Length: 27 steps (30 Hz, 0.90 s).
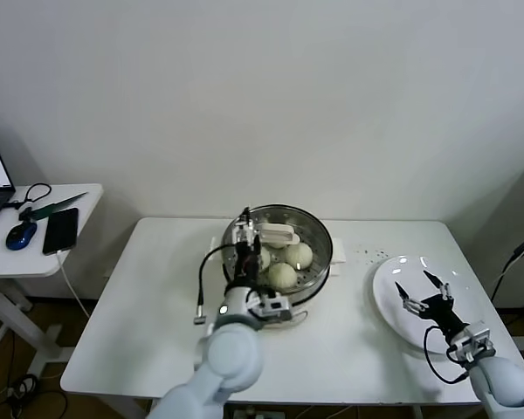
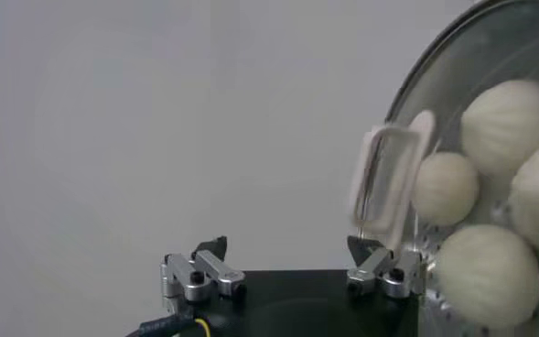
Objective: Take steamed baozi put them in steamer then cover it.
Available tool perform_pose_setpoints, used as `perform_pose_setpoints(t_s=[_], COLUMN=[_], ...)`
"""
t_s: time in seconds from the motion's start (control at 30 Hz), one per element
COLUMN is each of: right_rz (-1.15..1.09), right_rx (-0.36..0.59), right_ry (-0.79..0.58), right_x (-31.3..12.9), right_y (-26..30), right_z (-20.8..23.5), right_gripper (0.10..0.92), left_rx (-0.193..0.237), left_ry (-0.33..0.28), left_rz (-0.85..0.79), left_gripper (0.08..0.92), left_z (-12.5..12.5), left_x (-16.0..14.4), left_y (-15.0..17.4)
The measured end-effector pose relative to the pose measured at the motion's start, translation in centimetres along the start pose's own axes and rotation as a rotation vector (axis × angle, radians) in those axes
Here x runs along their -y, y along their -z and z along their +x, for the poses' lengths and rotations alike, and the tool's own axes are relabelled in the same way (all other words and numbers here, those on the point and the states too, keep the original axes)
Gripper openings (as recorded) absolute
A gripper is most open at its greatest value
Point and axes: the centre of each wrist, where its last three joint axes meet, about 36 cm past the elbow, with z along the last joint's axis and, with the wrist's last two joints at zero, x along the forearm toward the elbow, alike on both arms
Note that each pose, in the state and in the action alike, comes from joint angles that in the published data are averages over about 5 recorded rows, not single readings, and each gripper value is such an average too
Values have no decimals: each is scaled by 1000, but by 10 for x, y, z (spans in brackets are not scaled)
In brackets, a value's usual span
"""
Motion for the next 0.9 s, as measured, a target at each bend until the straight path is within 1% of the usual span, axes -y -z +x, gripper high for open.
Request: perform_pose_setpoints(t_s=[0.17, 0.23, 0.3, 0.43, 0.53, 0.6, 0.73, 0.9], right_rz=[-16, -23, -30, -40, -46, -51, -61, -73], right_rx=[17, 25, 33, 49, 62, 70, 82, 91], right_ry=[-8, -11, -12, -9, -5, -2, 3, 3], right_x=[-4, -6, -10, -18, -25, -30, -39, -44], right_y=[5, 7, 9, 13, 18, 21, 25, 28], right_z=[0, -1, -1, -2, -2, -1, 1, 6], right_gripper=[823, 823, 823, 823, 823, 823, 823, 823], left_rx=[-44, -55, -50, -20, -9, -12, -29, -48], left_ry=[11, 15, 19, 25, 27, 29, 38, 49], left_rz=[120, 179, 245, 401, 539, 633, 810, 978], left_gripper=[823, 823, 823, 823, 823, 823, 823, 823], left_z=[6, 7, 9, 15, 23, 29, 45, 67], left_x=[-14, -19, -24, -31, -33, -31, -24, -8], left_y=[-31, -44, -58, -88, -114, -131, -163, -195])
